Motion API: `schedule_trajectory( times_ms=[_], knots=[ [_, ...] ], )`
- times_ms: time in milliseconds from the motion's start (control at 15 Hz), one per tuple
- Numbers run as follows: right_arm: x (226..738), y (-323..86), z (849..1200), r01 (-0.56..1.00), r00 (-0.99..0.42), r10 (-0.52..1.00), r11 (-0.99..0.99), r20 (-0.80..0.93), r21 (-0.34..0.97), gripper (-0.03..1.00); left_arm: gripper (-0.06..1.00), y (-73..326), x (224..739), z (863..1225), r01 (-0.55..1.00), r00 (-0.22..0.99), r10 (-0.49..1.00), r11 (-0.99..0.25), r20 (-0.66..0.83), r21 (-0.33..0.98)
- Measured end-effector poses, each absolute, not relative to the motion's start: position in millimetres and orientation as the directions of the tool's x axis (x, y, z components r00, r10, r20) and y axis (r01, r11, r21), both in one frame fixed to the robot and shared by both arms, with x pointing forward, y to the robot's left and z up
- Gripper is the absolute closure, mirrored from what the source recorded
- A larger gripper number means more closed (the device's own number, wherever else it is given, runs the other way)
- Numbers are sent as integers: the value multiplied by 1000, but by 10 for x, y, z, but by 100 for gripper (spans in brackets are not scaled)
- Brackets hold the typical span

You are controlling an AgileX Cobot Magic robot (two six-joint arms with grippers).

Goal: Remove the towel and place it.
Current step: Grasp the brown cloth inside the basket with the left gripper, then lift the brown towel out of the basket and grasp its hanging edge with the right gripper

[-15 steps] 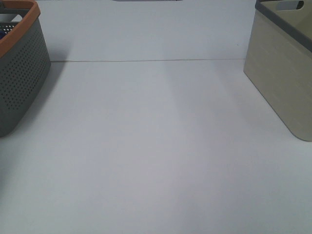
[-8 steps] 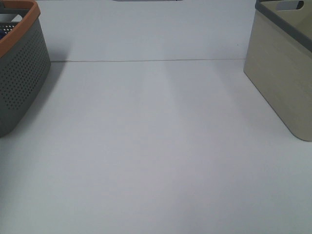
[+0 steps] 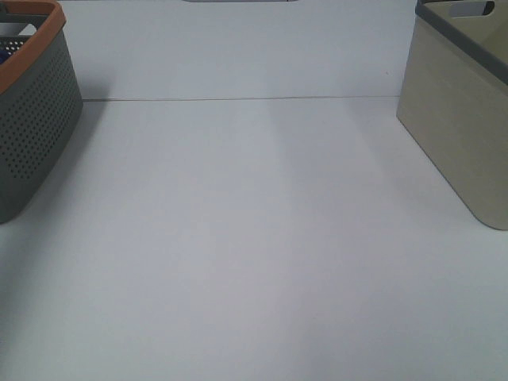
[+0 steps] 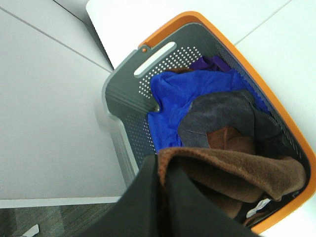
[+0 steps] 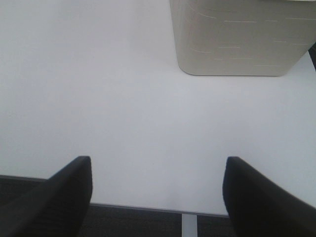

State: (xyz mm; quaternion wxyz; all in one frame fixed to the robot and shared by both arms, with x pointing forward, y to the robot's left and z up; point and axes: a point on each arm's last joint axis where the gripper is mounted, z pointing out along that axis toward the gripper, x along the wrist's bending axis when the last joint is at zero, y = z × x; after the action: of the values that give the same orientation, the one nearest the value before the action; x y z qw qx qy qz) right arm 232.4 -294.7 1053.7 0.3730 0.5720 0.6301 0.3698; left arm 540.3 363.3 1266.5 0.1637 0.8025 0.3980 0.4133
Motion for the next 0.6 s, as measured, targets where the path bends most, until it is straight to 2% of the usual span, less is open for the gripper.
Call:
schedule_trajectory(
  times_ms=[333, 600],
  knots=[
    [2324, -2947, 10537, 445, -67, 997, 72, -47, 893, 32, 94, 3449, 5068, 13035, 350, 293, 794, -608, 533, 713],
    [2324, -2947, 10537, 445, -67, 997, 72, -47, 893, 32, 94, 3231, 4781, 13565, 86, 254, 819, -549, 515, 831]
  ],
)
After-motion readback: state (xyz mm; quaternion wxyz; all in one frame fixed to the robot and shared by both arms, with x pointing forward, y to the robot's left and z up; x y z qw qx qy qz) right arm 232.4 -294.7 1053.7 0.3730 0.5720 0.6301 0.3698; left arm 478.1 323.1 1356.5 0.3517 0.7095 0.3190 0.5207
